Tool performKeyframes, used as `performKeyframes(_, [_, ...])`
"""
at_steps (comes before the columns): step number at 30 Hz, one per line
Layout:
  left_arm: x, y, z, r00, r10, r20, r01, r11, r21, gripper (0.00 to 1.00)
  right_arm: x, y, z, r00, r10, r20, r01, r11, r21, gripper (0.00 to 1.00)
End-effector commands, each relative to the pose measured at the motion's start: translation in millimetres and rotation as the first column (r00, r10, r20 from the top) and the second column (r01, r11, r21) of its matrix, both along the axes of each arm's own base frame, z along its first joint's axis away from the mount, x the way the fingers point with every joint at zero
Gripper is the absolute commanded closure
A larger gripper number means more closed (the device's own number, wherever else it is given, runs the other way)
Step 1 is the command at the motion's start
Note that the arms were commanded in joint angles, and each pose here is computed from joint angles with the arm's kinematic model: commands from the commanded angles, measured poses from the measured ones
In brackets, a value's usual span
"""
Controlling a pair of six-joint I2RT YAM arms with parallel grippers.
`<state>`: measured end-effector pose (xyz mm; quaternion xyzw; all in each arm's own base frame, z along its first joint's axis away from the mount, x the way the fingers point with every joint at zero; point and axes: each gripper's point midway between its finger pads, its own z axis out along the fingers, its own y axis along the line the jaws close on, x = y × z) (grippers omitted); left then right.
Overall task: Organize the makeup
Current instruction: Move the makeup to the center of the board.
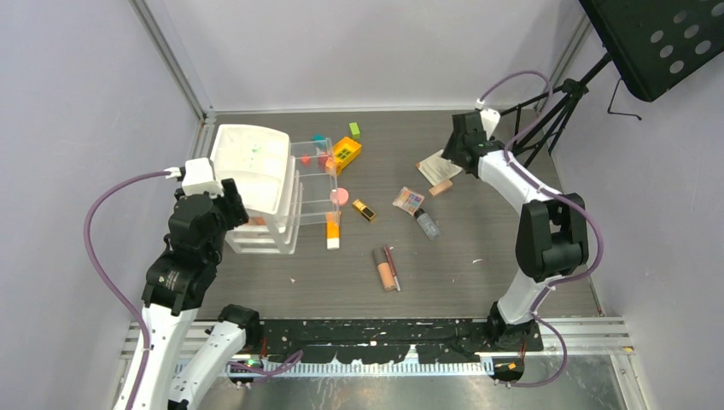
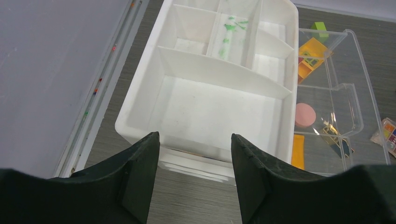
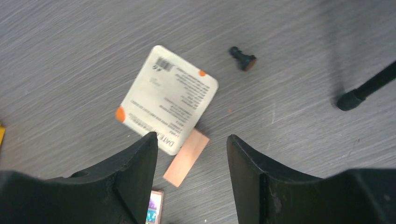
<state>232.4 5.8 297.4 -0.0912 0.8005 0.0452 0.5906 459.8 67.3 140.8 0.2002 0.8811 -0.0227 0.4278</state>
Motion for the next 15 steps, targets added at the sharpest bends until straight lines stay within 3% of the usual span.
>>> performKeyframes(1, [4.0, -2.2, 9.3, 0.999, -0.004, 0.044, 0.005, 1.0, -0.02, 0.4, 13.6, -20.1, -10.8, 0.991, -0.128, 0.034, 0.123, 0.985, 0.117, 0.4])
performKeyframes(9, [4.2, -2.2, 9.4, 0.999, -0.005, 0.045, 0.006, 1.0, -0.019, 0.4, 32.4, -43.0, -55.7, 0.984, -0.179, -0.01, 0.177, 0.957, 0.232, 0.5])
performKeyframes(15, [4.2, -2.6, 9.6, 0.999, -0.007, 0.045, 0.008, 1.0, -0.019, 0.4, 41.6, -48.1, -77.2, 0.982, -0.186, -0.041, 0.191, 0.951, 0.244, 0.57])
